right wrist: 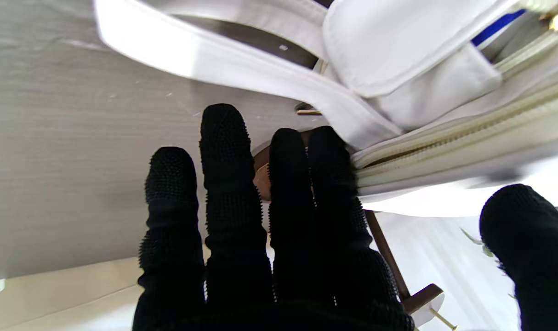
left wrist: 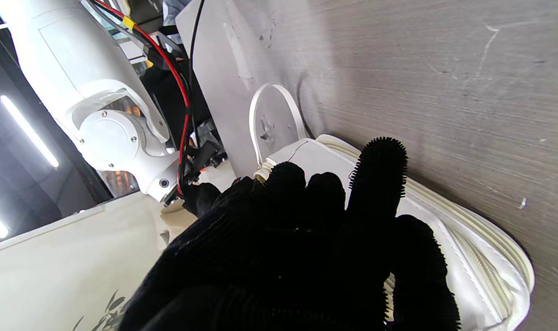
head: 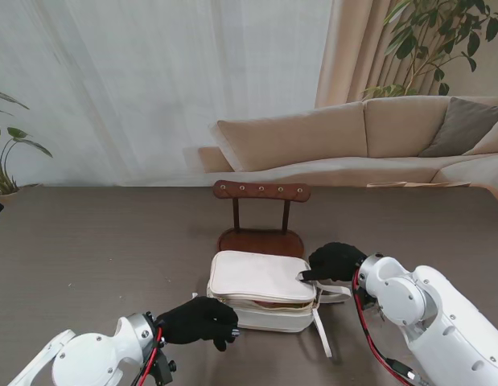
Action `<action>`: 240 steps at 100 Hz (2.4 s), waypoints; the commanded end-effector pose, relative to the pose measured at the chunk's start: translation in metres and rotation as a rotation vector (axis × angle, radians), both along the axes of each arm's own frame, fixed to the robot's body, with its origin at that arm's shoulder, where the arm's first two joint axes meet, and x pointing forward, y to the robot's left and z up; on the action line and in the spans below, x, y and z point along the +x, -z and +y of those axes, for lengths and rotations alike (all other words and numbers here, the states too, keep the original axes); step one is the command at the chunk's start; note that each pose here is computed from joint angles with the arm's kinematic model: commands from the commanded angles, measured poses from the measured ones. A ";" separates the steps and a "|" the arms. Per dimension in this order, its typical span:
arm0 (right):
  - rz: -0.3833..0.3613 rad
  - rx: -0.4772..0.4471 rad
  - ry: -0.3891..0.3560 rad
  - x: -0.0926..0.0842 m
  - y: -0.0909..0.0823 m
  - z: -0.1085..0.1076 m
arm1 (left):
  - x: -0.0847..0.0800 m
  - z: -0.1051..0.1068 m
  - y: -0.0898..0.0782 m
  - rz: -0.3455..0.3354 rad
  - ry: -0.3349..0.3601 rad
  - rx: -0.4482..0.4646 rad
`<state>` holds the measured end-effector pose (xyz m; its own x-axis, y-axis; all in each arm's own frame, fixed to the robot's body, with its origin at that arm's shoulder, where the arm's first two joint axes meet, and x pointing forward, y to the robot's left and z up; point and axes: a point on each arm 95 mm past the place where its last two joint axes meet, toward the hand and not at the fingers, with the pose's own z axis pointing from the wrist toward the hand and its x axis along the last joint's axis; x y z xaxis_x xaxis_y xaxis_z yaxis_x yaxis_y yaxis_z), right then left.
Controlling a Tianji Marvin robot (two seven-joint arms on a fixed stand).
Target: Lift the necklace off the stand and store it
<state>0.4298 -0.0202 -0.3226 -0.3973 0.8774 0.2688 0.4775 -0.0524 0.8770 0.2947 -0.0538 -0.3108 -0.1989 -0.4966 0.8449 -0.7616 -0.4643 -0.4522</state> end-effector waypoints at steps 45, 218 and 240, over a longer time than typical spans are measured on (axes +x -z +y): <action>0.111 0.148 -0.139 -0.023 0.025 0.061 | -0.010 0.021 0.002 -0.016 -0.067 0.050; -0.141 0.287 -0.155 -0.037 -0.016 0.123 | 0.032 0.086 0.026 -0.083 -0.245 0.367; -0.082 0.210 -0.140 -0.022 -0.011 0.142 | 0.035 0.086 0.028 -0.089 -0.251 0.383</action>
